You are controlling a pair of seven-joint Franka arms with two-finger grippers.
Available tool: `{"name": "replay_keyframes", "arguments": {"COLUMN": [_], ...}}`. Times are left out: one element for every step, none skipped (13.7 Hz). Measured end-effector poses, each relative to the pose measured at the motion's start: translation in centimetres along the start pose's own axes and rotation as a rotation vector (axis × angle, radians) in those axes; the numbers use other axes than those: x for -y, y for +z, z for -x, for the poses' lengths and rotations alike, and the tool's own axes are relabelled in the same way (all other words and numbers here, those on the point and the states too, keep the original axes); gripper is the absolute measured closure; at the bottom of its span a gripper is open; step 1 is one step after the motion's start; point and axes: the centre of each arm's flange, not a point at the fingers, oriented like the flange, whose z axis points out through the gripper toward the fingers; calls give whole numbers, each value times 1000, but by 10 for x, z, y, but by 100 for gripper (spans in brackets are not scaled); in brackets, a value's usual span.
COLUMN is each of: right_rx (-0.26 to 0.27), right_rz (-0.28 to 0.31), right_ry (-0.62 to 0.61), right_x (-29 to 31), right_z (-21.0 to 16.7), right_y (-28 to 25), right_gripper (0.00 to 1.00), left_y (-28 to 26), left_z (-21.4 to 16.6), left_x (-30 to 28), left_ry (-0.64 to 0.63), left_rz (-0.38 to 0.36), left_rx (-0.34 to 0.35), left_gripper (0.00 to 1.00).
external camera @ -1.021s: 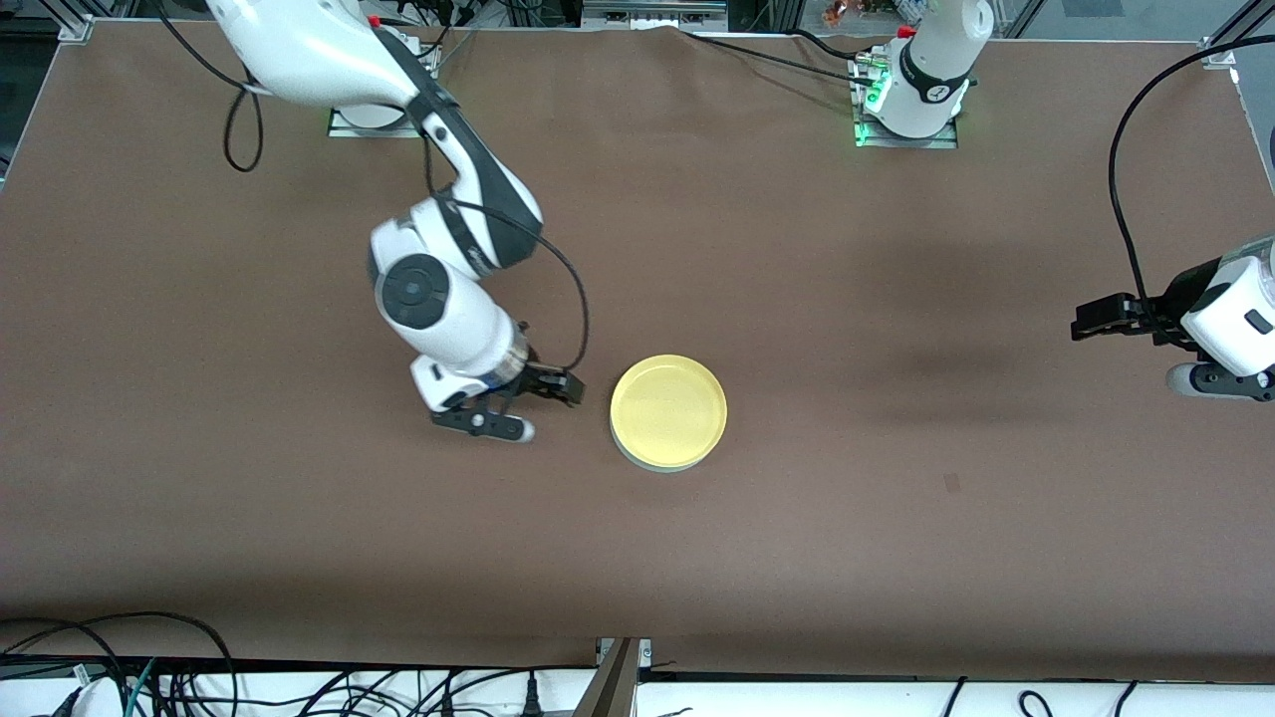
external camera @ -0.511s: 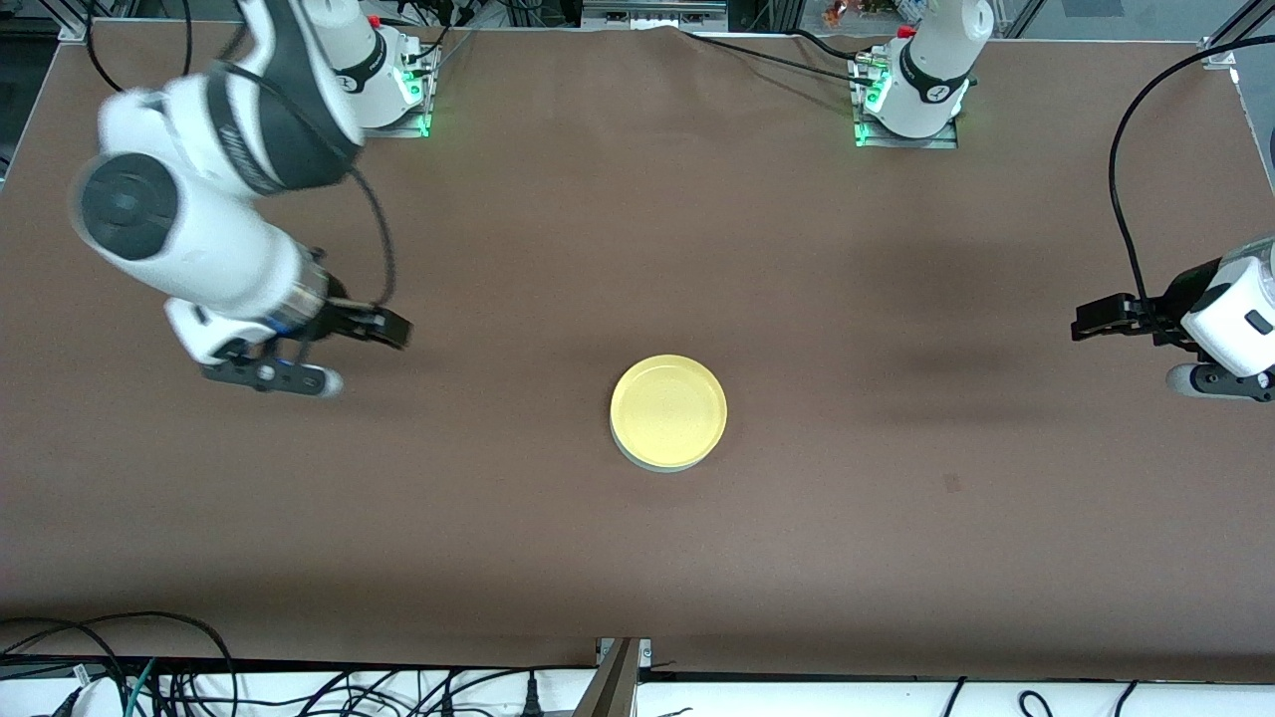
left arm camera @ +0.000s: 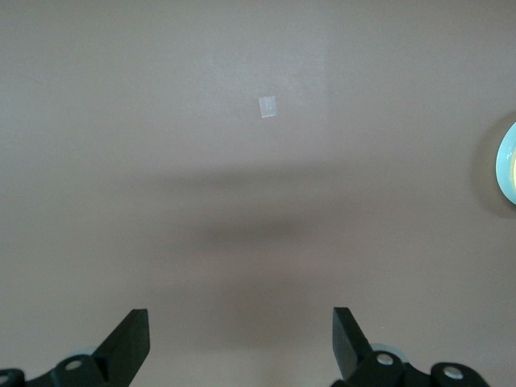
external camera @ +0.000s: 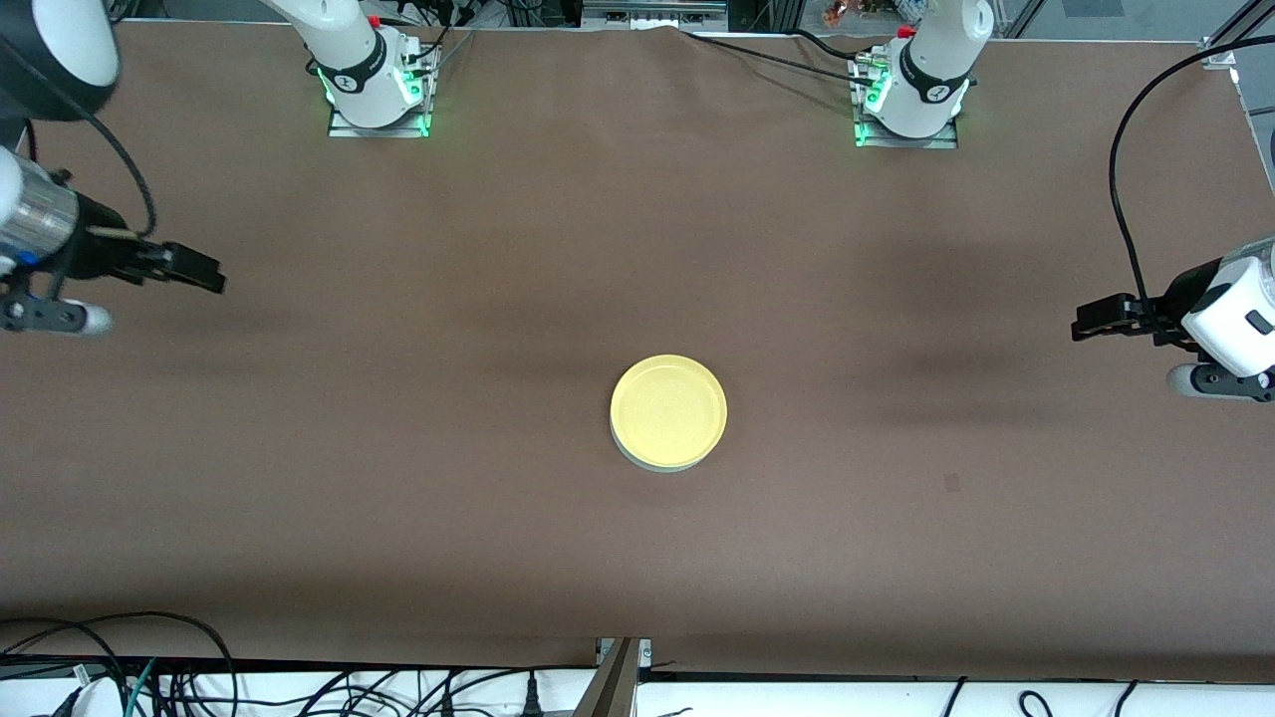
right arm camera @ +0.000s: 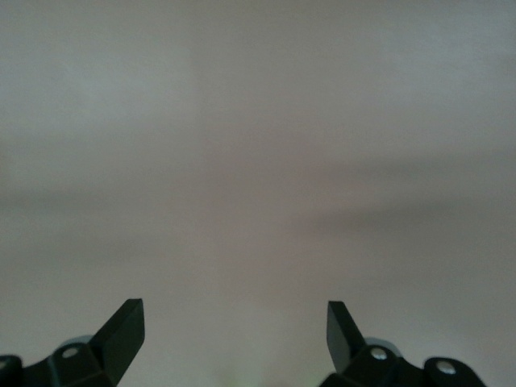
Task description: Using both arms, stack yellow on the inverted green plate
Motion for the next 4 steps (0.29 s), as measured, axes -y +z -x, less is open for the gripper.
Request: {"name": "replay_keyframes", "arguments": {"right_rx": [1,2,2,2], "right_rz": [10,15,15,15], "right_ry": [-15,-28,-34,-35], "right_x": [1,6,9,9], "right_z": [11,19,24,26], "right_y": [-1,-2,-2,-2], "right_gripper": [0,0,0,0], "left_y": [0,0,0,0], "left_z": [0,0,0,0], "left_x": [0,0,0,0], "left_ry": [0,0,0,0], "left_rz": [0,0,0,0], "left_rx": [0,0,0,0], "left_gripper": [0,0,0,0]}}
